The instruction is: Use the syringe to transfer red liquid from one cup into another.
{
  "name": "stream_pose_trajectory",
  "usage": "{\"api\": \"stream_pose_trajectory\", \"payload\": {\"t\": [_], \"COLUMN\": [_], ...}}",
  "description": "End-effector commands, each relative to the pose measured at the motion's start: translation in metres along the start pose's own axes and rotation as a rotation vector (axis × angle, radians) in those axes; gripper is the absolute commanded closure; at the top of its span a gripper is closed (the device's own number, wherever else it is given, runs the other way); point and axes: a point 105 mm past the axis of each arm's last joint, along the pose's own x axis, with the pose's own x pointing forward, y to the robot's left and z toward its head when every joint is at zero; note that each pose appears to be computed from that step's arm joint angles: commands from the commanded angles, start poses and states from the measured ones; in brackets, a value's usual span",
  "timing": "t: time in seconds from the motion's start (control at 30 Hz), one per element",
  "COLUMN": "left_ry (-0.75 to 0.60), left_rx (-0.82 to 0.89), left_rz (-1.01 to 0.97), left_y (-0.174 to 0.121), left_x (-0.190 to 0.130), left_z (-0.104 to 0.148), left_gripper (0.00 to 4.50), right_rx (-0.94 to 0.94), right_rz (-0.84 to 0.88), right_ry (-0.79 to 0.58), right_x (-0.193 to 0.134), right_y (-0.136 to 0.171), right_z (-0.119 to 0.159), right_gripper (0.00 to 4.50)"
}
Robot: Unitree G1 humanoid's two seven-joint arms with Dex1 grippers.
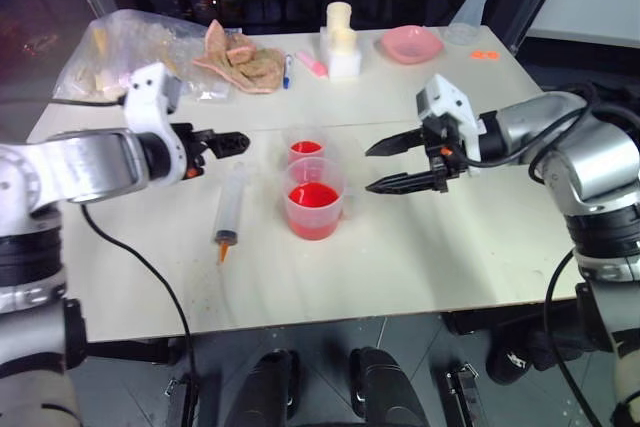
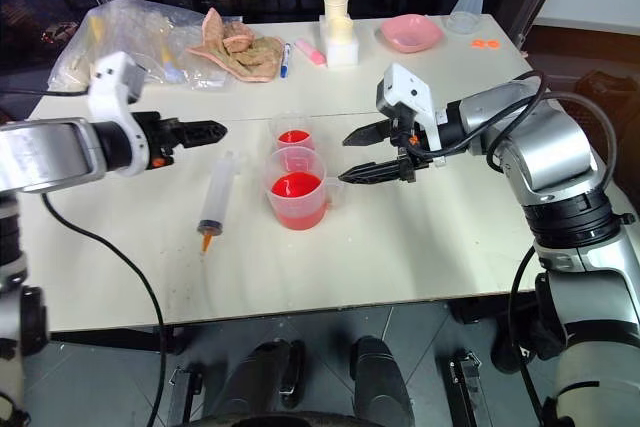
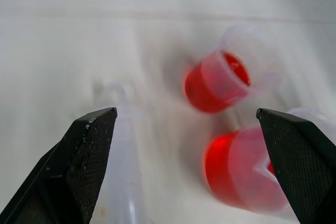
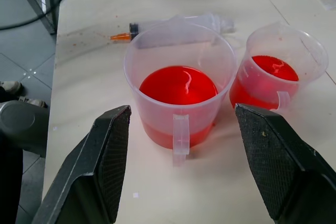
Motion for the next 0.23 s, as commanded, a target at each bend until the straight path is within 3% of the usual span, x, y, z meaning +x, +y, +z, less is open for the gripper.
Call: {"api": "stream_pose_trajectory", "payload": {"t": [0.03,0.23], "left_ry": [0.022,0.094], "left_rx": [0.093,0.25], "left_rz": [0.022,-0.03], "left_y": [0.009,0.013], "left_x": [-0.018,-0.043], "left_z": [-0.004,-0.019], "left_gripper": [0.05,0.05], "right_rx": [-0.066,-0.087], "right_rz": [0.006,0.013], "right_ry": [-0.006,-0.004], "right_x": [-0.004,-0.007], "right_y": [-0.001,-0.002], "right_z": [0.011,0.012], "right_gripper": [1.23,1.23]}}
